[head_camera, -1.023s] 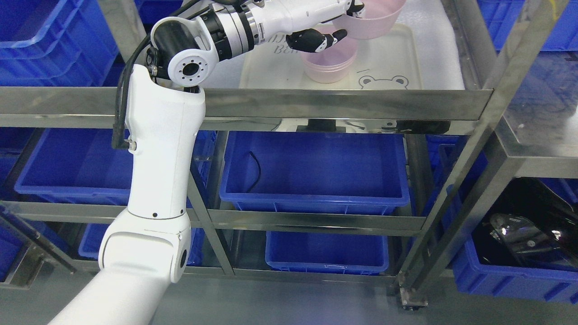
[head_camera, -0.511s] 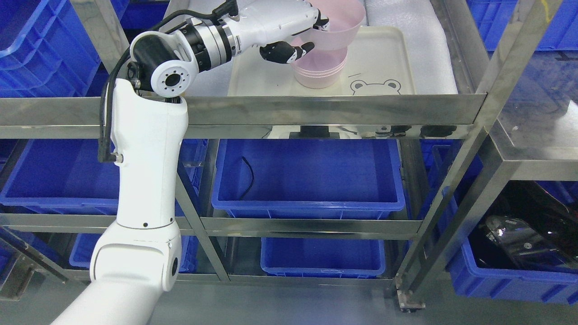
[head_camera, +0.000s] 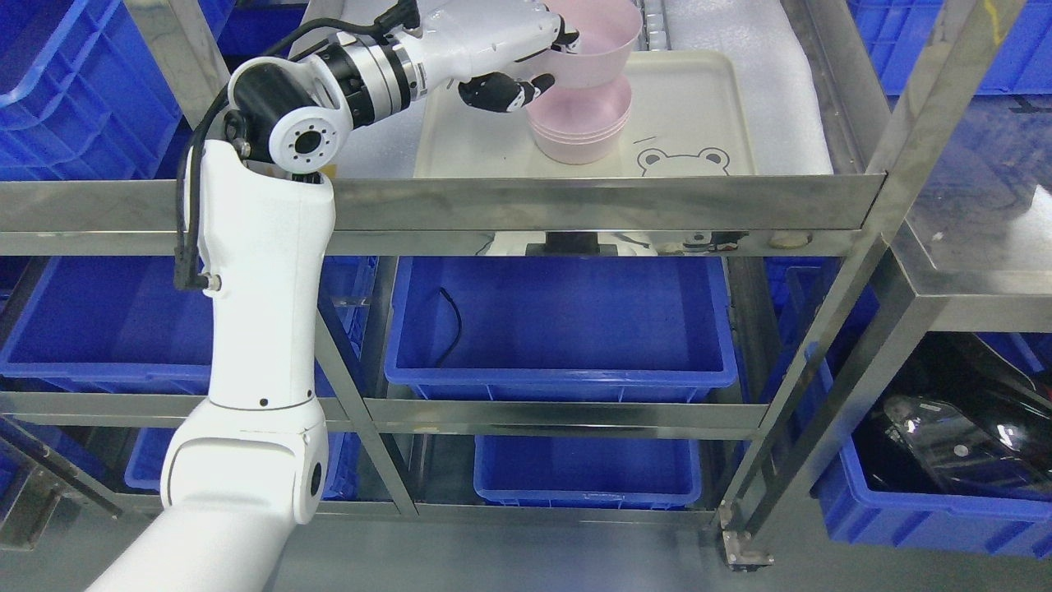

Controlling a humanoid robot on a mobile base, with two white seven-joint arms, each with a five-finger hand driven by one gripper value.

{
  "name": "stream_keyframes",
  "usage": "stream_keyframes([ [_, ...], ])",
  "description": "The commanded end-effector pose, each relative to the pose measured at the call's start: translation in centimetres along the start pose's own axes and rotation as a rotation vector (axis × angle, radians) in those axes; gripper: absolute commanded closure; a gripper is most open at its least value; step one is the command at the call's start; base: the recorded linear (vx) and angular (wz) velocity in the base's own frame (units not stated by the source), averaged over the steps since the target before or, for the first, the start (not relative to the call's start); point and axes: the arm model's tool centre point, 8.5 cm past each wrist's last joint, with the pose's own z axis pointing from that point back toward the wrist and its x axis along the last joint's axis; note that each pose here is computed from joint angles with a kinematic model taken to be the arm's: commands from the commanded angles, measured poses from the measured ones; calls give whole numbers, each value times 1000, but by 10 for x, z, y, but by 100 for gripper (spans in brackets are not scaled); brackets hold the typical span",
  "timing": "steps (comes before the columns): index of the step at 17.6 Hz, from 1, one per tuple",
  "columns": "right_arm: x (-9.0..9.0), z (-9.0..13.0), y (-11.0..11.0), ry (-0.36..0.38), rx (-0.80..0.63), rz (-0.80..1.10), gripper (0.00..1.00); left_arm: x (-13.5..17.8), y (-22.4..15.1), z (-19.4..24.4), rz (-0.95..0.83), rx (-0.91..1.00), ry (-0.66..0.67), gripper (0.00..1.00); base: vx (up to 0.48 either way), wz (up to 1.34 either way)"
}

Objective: Stack pink IKEA bowl on shelf middle layer
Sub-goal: 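Lower the pink bowl with the left hand onto the bowl on the tray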

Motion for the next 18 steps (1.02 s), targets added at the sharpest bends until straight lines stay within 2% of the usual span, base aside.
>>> stream_keyframes([
  [1,-10,0,-10,8,-16,2,0,3,-22,-29,9,-126,-15,97,-4,39],
  [13,-10,0,-10,8,-16,2,0,-9,-35,-19,-14,-200,36,97,0,3],
  [17,-10,0,-10,8,-16,2,0,-9,-36,-18,-12,-201,37,94,0,0],
  [18,-10,0,-10,8,-16,2,0,-9,-36,-19,-11,-200,36,91,0,0],
])
